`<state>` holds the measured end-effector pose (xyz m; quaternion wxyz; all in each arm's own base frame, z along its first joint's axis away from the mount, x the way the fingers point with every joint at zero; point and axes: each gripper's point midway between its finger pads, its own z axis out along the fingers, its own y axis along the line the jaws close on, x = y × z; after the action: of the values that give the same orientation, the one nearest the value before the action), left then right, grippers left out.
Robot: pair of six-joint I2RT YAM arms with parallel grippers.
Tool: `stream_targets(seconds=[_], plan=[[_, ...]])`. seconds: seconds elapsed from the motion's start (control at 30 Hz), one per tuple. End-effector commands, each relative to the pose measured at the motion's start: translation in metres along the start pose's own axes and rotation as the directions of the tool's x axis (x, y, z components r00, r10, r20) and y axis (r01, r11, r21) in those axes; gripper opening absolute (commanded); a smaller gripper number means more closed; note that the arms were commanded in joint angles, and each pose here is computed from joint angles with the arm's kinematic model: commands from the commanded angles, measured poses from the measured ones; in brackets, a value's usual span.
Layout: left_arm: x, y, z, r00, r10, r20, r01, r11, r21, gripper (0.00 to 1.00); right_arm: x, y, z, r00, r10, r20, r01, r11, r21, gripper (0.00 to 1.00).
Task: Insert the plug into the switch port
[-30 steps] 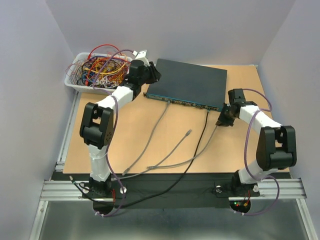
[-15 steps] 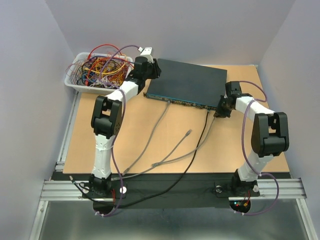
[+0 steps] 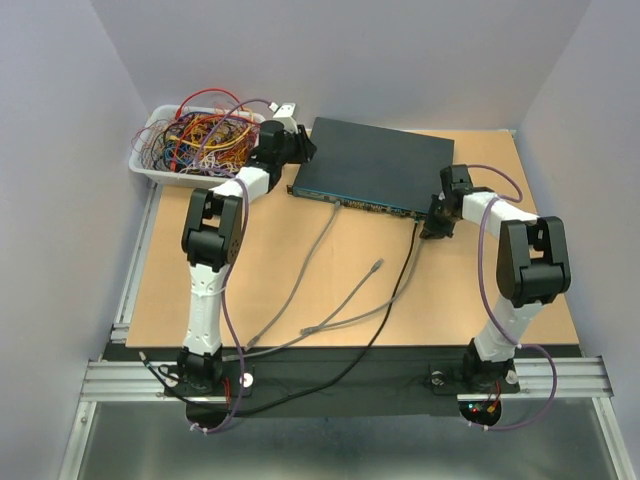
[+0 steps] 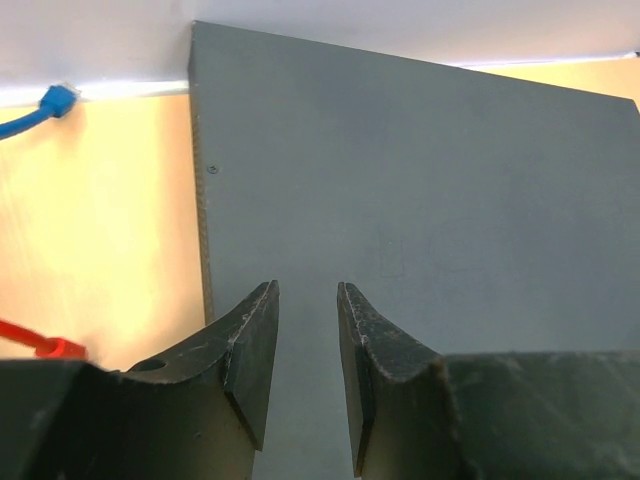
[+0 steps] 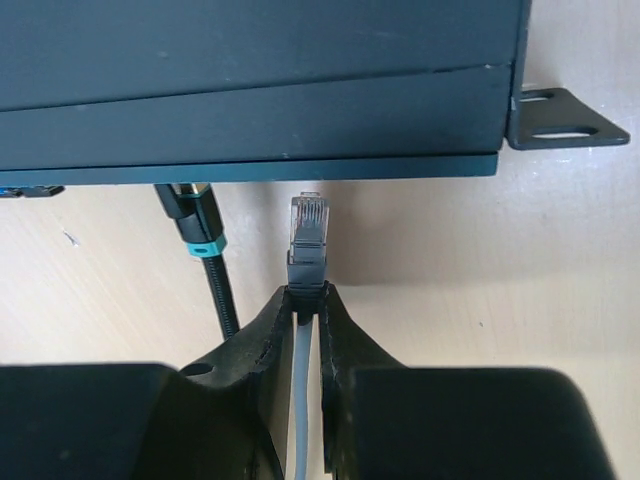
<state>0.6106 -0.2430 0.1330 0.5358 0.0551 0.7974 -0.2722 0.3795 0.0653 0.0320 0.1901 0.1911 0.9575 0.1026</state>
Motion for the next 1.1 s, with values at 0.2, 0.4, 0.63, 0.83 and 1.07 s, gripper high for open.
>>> stream_targets(seconds=[0.2, 0.4, 0.63, 0.83, 1.07], plan=[[0.019, -0.005, 0.006, 1.000, -0.015, 0.003, 0.015, 0.994, 0.104, 0.40, -0.042, -0.001, -0.007, 0.992, -0.032, 0.122, 0.022, 0.996, 0.082, 0.00], [0.025, -0.003, 0.003, 0.998, -0.063, 0.010, 0.060, 0.986, 0.155, 0.40, -0.046, -0.004, -0.004, 0.992, -0.046, 0.118, 0.034, 0.994, 0.106, 0.00], [0.024, 0.003, -0.005, 0.991, -0.133, 0.017, 0.125, 0.963, 0.238, 0.38, -0.036, 0.000, 0.005, 0.996, -0.053, 0.069, 0.048, 0.996, 0.078, 0.00], [0.022, 0.009, -0.011, 0.984, -0.176, 0.040, 0.160, 0.953, 0.258, 0.37, -0.043, 0.004, 0.003, 0.995, -0.060, 0.085, 0.054, 0.996, 0.073, 0.00], [0.023, 0.014, -0.013, 0.980, -0.196, 0.044, 0.178, 0.950, 0.257, 0.37, -0.054, 0.011, 0.004, 0.993, -0.063, 0.096, 0.057, 0.996, 0.064, 0.00]])
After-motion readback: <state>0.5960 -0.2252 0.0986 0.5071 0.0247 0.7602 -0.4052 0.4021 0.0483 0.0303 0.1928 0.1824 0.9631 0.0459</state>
